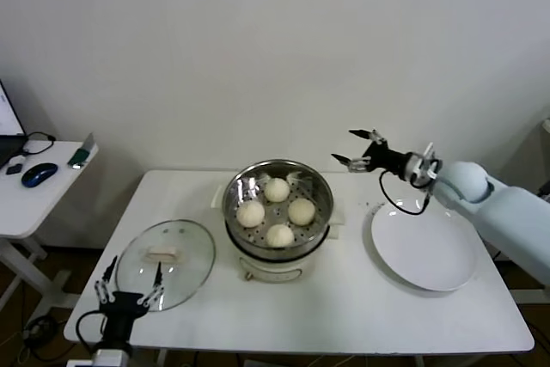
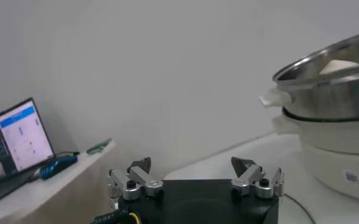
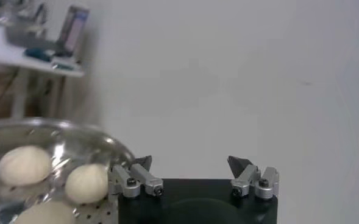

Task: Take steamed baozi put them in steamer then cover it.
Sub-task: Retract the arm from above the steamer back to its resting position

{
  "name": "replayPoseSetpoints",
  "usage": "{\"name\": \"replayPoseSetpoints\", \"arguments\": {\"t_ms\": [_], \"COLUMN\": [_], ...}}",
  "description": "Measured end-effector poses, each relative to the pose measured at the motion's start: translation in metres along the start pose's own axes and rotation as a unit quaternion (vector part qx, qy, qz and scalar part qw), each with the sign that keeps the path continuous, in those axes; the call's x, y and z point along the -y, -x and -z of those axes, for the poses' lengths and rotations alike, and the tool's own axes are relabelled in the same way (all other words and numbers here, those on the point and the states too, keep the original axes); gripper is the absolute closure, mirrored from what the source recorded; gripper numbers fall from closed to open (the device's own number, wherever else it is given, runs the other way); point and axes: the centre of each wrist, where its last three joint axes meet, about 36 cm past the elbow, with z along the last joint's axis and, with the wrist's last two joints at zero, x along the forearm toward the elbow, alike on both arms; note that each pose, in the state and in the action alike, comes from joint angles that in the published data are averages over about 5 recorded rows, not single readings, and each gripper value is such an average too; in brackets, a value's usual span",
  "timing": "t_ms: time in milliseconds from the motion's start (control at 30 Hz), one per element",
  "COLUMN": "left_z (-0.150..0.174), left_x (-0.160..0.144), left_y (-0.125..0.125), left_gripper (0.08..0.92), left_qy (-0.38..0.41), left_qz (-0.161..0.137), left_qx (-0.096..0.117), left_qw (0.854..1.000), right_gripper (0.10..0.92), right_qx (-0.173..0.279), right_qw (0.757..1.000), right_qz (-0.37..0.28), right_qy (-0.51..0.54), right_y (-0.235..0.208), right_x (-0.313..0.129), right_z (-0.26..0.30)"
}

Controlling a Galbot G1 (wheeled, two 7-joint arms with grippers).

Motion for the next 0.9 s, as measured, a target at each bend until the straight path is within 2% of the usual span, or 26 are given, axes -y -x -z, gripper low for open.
{"name": "replayPoseSetpoints", "arguments": {"t_ms": [267, 467, 600, 767, 900], "left_z": [0.004, 0.007, 0.008, 0.002, -0.008], "left_x": [-0.013, -0.025, -0.028, -0.026, -0.016], "left_y": [0.005, 0.008, 0.009, 0.016, 0.023], "left_gripper": [0.177, 0.177, 0.177, 0.177, 0.177], "left_qy": [0.080, 0.193, 0.289, 0.402, 0.462], "left_qz": [-0.011, -0.014, -0.019, -0.019, -0.016], "left_qx": [0.009, 0.013, 0.006, 0.003, 0.008], "left_qw": [0.997, 0.981, 0.957, 0.916, 0.887], "right_gripper": [0.200, 0.200, 0.200, 0.200, 0.200], "right_qx": [0.042, 0.049, 0.046, 0.034, 0.021], "right_qw": [0.993, 0.982, 0.972, 0.959, 0.951], "right_qz": [-0.087, -0.144, -0.183, -0.224, -0.249], "right_qy": [0.064, 0.112, 0.141, 0.169, 0.183], "right_y": [-0.027, -0.050, -0.066, -0.084, -0.098], "right_x": [-0.035, -0.063, -0.080, -0.101, -0.116], "right_z": [-0.031, -0.055, -0.070, -0.091, -0.105]}}
